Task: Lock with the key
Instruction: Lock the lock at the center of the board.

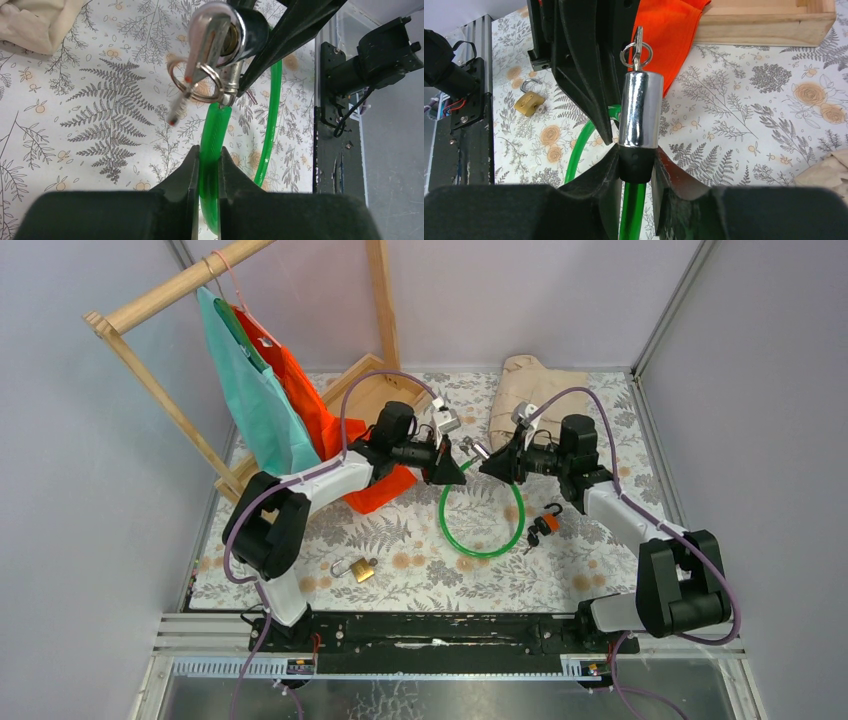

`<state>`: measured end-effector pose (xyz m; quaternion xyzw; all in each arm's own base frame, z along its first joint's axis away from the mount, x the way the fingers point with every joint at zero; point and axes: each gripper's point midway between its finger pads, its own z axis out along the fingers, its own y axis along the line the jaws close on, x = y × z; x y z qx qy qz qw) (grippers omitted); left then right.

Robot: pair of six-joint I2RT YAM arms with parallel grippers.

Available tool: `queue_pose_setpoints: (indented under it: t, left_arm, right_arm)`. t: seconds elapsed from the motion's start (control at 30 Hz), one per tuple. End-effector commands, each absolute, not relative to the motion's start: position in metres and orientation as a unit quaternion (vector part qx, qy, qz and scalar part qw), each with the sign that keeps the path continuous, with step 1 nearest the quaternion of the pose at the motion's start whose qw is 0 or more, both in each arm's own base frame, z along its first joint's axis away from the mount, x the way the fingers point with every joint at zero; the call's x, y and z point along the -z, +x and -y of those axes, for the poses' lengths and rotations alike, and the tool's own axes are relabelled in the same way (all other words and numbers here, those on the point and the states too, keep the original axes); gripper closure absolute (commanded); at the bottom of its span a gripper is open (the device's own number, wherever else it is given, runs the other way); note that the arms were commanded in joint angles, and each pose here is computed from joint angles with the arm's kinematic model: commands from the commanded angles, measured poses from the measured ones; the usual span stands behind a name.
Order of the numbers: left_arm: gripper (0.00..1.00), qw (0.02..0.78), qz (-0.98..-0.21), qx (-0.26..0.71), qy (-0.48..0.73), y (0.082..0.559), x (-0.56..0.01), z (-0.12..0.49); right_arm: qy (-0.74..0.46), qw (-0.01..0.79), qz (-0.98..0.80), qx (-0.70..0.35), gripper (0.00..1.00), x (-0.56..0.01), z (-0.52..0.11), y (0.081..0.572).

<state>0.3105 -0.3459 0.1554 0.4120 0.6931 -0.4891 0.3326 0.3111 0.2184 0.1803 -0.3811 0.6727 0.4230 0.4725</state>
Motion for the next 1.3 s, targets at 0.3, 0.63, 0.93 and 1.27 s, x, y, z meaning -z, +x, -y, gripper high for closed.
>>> queue_pose_setpoints:
  t: [0.3, 0.63, 0.93, 1.27]
  left_arm:
    - [1.0, 0.427, -0.648, 0.461, 0.43, 0.343, -0.228, 0.358]
    - [1.0, 0.45, -0.643, 0.38, 0.489, 0.338, -0.205, 0.336]
    - [1.0, 0.463, -0.636, 0.348, 0.51, 0.341, -0.218, 0.332]
    - [1.0, 0.495, -0.635, 0.273, 0.527, 0.355, -0.23, 0.326]
  right_arm:
    - [-0.449, 0.47, -0.64, -0.409, 1.0, -0.19, -0.241, 0.29]
    - [-0.445, 0.453, -0.644, -0.427, 0.83, -0.198, -0.245, 0.291]
    - [-0.457, 0.448, -0.63, -0.44, 0.74, -0.223, -0.25, 0.293]
    - [-0.517, 0.463, -0.602, -0.395, 0.89, -0.229, -0.249, 0.308]
